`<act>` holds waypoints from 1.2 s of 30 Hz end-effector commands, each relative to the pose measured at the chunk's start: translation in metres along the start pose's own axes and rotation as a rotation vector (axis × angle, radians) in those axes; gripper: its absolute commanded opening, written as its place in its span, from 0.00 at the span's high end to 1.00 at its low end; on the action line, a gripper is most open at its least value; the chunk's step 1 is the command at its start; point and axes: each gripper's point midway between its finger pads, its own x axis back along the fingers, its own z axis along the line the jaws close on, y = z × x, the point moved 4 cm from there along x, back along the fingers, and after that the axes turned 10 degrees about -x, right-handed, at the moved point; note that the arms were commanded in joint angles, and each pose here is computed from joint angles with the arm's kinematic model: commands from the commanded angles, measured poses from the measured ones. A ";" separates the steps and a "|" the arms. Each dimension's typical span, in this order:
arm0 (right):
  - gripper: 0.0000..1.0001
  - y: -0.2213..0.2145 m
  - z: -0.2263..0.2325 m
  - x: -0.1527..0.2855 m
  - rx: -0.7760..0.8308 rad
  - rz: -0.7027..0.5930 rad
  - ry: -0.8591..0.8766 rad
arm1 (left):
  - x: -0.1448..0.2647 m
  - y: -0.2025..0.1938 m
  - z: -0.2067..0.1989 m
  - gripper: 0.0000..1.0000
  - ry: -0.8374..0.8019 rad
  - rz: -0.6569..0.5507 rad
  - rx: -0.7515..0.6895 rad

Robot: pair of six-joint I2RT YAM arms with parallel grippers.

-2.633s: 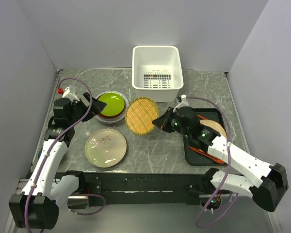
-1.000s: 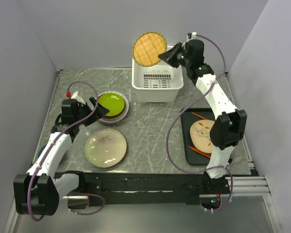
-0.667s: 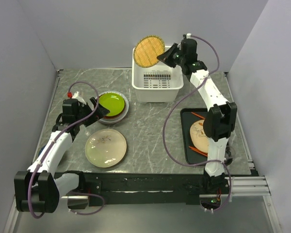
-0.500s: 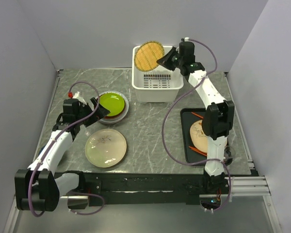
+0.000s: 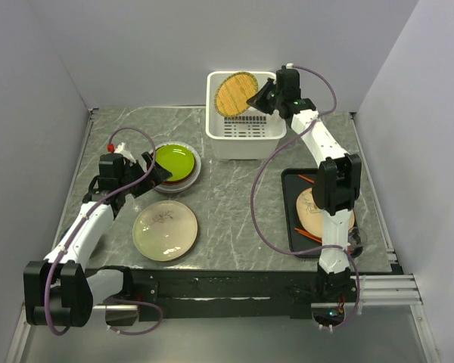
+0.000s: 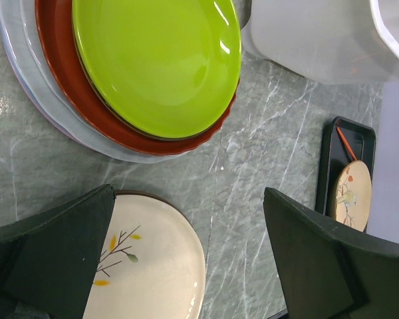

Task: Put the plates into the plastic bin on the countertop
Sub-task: Place the plate in the plastic bin.

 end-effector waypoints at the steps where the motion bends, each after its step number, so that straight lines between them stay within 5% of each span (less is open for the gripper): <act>1: 1.00 0.019 0.022 0.005 0.031 -0.075 0.070 | 0.002 0.017 -0.013 0.01 -0.054 -0.050 -0.036; 36: 0.96 -0.005 -0.033 -0.033 0.083 0.022 -0.076 | 0.000 0.012 -0.015 0.01 -0.088 -0.042 -0.011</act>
